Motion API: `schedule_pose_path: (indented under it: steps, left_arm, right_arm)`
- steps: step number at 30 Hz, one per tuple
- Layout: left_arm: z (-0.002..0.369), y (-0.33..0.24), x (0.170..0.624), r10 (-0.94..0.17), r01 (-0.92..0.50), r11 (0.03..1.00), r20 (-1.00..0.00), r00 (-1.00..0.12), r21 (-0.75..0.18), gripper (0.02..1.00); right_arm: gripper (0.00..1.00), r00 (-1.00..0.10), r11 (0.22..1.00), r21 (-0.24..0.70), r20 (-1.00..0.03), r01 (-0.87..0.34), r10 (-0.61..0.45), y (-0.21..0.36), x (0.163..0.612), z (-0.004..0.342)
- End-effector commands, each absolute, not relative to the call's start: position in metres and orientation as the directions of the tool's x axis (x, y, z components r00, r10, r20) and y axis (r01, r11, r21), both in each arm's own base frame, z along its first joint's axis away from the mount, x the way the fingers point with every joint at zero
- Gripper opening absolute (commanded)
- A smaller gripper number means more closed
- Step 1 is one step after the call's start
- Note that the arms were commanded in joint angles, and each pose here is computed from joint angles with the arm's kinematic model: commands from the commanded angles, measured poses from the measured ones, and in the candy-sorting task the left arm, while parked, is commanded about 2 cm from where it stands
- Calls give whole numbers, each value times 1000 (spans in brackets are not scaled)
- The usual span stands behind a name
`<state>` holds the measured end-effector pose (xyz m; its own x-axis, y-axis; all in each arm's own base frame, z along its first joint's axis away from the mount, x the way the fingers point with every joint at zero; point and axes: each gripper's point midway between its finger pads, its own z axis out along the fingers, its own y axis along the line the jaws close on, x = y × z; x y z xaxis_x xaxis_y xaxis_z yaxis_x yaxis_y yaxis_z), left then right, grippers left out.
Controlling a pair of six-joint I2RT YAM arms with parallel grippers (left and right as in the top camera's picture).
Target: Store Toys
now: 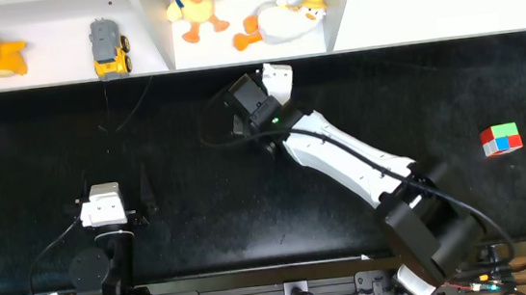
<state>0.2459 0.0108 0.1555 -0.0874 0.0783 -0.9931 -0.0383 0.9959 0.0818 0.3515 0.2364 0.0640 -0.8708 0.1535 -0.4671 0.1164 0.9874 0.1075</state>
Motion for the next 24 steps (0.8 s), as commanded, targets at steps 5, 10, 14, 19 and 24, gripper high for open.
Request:
schedule_pose_path:
  steps: [5,10,14,19,24]
  left_arm:
    - [156,10,246,94,-33,995,-992,-83,97,998]
    - [156,10,246,94,-33,995,-992,-83,97,998]
    - [156,10,246,94,-33,995,-992,-83,97,996]
    - [156,10,246,94,-33,995,-992,-83,97,998]
    - [156,10,246,94,-33,995,-992,-83,97,998]
  right_arm:
    - [996,-927,989,139,-374,-43,12,254,337,59]
    - [987,-941,994,99,-338,-49,-13,248,330,50]
    - [989,-944,994,84,-327,-72,-41,248,329,44]
    - [993,-955,996,43,-290,-83,-67,240,321,37]
    - [967,-952,997,-11,-298,-70,-70,229,322,36]
